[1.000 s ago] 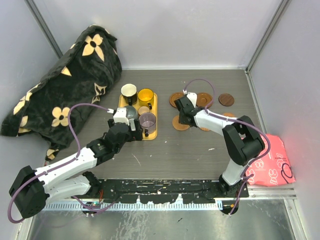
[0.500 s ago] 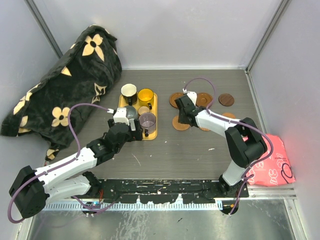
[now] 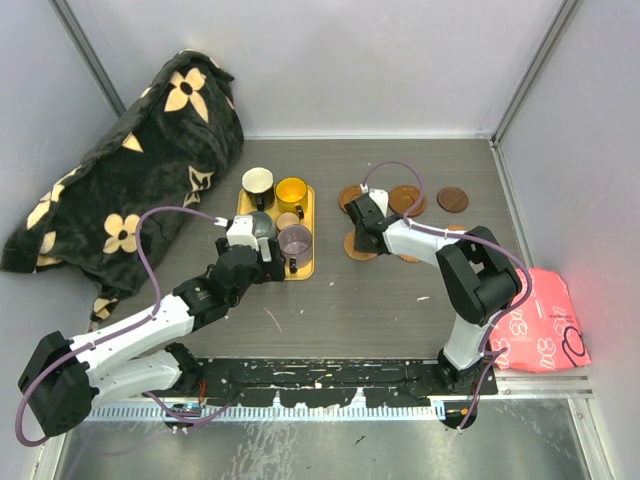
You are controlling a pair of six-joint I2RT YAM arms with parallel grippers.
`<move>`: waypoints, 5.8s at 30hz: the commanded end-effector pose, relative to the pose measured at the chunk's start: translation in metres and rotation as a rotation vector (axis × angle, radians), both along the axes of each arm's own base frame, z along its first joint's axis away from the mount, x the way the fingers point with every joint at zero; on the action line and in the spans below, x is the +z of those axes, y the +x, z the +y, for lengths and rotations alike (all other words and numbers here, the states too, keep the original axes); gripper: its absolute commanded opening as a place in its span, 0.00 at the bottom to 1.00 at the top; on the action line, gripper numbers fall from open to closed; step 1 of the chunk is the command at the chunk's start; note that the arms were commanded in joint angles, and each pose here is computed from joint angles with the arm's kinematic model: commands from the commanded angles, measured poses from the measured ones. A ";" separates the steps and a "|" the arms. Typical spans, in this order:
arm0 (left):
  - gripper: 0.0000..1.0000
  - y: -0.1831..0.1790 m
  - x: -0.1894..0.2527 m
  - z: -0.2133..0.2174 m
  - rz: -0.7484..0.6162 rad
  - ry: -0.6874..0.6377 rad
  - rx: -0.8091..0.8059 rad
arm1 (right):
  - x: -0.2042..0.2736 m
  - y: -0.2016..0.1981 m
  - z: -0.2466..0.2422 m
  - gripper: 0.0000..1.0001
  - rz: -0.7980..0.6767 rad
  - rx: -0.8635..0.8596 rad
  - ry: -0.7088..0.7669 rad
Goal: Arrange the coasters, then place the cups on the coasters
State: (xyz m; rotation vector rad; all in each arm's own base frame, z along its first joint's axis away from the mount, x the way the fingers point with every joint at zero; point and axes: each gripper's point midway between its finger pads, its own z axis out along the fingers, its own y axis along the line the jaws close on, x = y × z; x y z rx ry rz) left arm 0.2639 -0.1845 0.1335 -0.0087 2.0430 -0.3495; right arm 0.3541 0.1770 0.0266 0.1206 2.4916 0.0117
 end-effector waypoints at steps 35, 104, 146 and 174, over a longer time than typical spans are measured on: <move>0.98 0.014 0.025 0.002 -0.090 -0.004 0.036 | 0.113 -0.003 0.007 0.33 -0.283 0.039 0.133; 0.98 0.024 0.055 0.036 -0.147 0.064 0.176 | 0.171 -0.010 0.003 1.00 -0.498 0.041 0.287; 0.98 0.026 0.035 0.039 -0.113 -0.020 0.203 | 0.161 -0.016 -0.010 1.00 -0.474 -0.019 0.250; 0.98 0.026 0.031 0.079 -0.111 -0.028 0.385 | 0.145 -0.049 0.090 0.96 -0.391 0.202 0.273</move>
